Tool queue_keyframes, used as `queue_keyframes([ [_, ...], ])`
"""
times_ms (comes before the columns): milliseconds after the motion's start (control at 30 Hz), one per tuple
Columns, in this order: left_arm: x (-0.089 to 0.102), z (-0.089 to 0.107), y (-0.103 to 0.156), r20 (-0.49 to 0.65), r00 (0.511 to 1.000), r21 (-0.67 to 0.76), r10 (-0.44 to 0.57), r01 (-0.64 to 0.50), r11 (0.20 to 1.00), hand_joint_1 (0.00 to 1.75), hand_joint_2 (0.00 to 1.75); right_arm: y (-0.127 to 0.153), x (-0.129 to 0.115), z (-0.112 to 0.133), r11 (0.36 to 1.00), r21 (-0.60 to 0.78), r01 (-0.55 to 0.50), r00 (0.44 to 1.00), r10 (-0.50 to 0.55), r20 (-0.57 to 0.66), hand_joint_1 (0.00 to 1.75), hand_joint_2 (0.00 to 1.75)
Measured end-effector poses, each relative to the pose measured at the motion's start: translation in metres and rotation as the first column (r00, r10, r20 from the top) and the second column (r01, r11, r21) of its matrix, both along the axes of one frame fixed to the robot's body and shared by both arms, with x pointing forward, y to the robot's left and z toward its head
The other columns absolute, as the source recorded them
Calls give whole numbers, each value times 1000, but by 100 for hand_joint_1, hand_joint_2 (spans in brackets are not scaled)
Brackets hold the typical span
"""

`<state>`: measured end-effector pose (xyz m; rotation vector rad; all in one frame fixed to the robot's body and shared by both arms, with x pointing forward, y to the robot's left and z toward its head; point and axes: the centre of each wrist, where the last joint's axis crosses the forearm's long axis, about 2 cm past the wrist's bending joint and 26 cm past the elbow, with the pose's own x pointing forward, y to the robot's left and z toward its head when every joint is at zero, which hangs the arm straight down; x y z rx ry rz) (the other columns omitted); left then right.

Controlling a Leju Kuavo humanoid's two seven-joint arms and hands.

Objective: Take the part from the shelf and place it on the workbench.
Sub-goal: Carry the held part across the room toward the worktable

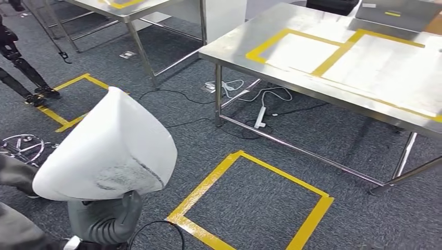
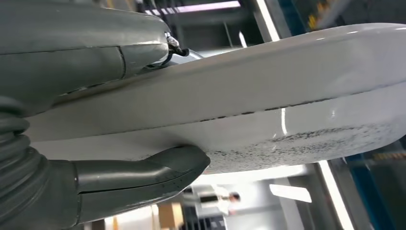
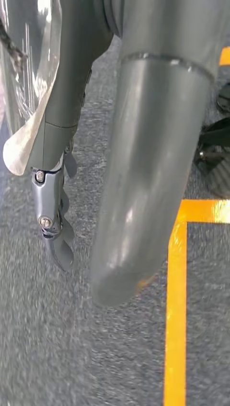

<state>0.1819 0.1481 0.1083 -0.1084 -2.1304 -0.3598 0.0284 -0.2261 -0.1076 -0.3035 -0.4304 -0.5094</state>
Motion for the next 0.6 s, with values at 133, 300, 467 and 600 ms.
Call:
queue_keyframes([
  [133,9,4,-7,34,999,-34,5,-4,999,175,175,-1,1,0,1000,-1,-10,999,10,48,0,0],
  [300,3,-1,-2,4,995,-82,101,-101,992,175,175,-12,4,-1,996,-29,-86,992,88,95,0,0],
  [467,-6,-10,4,-40,989,-88,145,-148,985,175,175,-29,1,-3,994,-55,-90,992,94,82,0,0],
  [600,-9,-15,13,-54,981,-75,185,-188,979,175,175,-31,-1,-3,995,-64,-82,996,84,27,0,0],
])
